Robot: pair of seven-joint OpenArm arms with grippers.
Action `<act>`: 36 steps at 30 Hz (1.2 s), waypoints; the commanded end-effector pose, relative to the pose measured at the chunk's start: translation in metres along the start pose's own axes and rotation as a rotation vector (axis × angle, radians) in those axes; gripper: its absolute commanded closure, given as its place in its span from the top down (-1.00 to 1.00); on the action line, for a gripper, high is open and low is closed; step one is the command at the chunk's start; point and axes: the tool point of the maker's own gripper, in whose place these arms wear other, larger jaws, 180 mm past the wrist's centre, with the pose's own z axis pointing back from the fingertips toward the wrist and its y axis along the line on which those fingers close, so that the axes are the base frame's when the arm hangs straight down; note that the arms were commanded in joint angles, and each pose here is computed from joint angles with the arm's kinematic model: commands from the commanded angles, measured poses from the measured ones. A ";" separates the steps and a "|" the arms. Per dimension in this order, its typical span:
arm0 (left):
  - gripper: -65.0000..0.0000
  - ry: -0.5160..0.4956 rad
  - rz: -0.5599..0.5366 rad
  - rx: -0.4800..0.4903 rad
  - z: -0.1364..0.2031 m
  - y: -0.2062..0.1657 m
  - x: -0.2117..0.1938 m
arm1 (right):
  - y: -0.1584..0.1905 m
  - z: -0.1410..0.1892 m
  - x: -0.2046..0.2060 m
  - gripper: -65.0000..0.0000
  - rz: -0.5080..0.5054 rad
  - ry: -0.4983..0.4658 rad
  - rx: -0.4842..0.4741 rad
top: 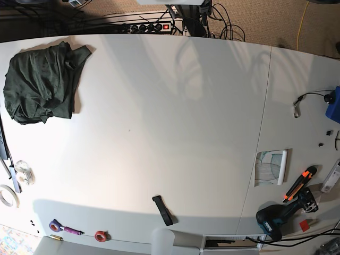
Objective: Layout the t-shirt on the table in an organized manner, then fold the t-shirt properly
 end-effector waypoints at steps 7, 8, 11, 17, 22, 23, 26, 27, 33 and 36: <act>-0.80 -0.053 0.110 -0.058 -0.043 -0.036 0.025 | 0.020 -0.055 0.032 -1.00 -0.056 0.047 0.089; -0.80 -0.048 0.115 -0.066 -0.048 -0.044 0.028 | 0.021 -0.063 0.036 -1.00 -0.092 0.048 0.067; -0.80 -0.068 0.113 -0.081 -0.060 -0.064 0.044 | 0.017 -0.083 0.051 -1.00 -0.205 0.011 -0.059; -0.80 -0.182 0.063 -0.058 -0.070 -0.081 0.078 | 0.015 -0.105 0.081 -1.00 -0.179 -0.173 -0.331; -0.80 -0.259 0.034 -0.053 -0.065 -0.089 0.107 | 0.036 -0.113 0.100 -1.00 -0.102 -0.252 -0.400; -0.80 -0.272 0.033 -0.053 -0.064 -0.089 0.112 | 0.039 -0.115 0.102 -1.00 -0.090 -0.251 -0.406; -0.80 -0.331 0.040 -0.041 -0.060 -0.086 0.127 | 0.046 -0.117 0.112 -1.00 -0.097 -0.263 -0.421; -0.80 -0.353 0.048 -0.028 -0.058 -0.083 0.132 | 0.045 -0.116 0.115 -1.00 -0.136 -0.271 -0.428; -0.80 -0.463 0.088 0.035 -0.050 -0.070 0.151 | 0.041 -0.111 0.137 -1.00 -0.260 -0.313 -0.430; -0.80 -0.466 0.089 0.038 -0.049 -0.069 0.153 | 0.040 -0.109 0.145 -1.00 -0.256 -0.335 -0.431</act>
